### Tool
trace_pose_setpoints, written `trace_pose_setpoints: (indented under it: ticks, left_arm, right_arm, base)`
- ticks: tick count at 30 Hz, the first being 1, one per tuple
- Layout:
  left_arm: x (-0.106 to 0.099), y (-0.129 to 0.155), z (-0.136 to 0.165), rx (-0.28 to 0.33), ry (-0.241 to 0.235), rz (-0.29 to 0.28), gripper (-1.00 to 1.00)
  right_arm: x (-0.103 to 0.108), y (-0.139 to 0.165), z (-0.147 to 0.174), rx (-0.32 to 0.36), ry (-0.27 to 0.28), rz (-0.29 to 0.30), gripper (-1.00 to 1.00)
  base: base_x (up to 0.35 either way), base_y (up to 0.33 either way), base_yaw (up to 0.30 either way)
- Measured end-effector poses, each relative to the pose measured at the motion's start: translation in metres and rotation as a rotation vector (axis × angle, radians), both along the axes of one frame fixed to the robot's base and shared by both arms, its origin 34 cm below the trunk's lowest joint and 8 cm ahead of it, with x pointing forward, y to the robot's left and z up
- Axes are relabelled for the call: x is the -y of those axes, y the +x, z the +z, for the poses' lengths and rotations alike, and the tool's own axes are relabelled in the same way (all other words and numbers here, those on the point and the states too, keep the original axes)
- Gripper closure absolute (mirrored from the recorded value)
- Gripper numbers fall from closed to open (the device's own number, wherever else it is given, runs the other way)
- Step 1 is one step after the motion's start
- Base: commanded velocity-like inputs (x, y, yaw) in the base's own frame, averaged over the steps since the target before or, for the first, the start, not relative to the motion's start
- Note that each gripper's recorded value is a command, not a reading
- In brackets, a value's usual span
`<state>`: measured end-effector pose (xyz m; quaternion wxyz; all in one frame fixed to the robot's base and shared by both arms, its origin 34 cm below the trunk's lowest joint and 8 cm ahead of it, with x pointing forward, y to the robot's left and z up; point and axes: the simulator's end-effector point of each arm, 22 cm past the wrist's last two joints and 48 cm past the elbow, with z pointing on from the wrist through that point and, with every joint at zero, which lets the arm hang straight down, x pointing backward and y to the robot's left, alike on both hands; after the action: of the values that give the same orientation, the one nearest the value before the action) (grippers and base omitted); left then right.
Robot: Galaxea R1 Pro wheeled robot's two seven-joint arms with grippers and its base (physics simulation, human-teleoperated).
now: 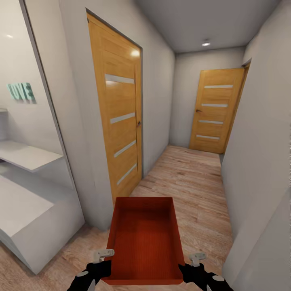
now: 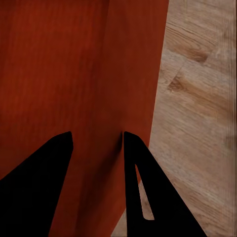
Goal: Move the two storage containers from the living room to the garage. In the garage, place one container on the floor and stack the other container on top of it (either order is fine).
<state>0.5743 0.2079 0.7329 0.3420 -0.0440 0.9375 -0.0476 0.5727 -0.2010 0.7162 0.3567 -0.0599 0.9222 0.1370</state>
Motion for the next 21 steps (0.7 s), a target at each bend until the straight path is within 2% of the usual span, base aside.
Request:
trace_pose_setpoints:
  ticks: [7,21]
  left_arm:
    - [0.0003,0.0,0.0,0.0,0.0,0.0,1.0]
    - [0.0011,0.0,0.0001,0.0,0.0,0.0,1.0]
  right_arm:
    - [0.0003,0.0,0.0,0.0,0.0,0.0,1.0]
    - [0.0009,0.0,0.0001,0.0,0.001,0.0,1.0]
  base:
    - [0.325,0.019,-0.282]
    - [0.325,0.092,-0.271]
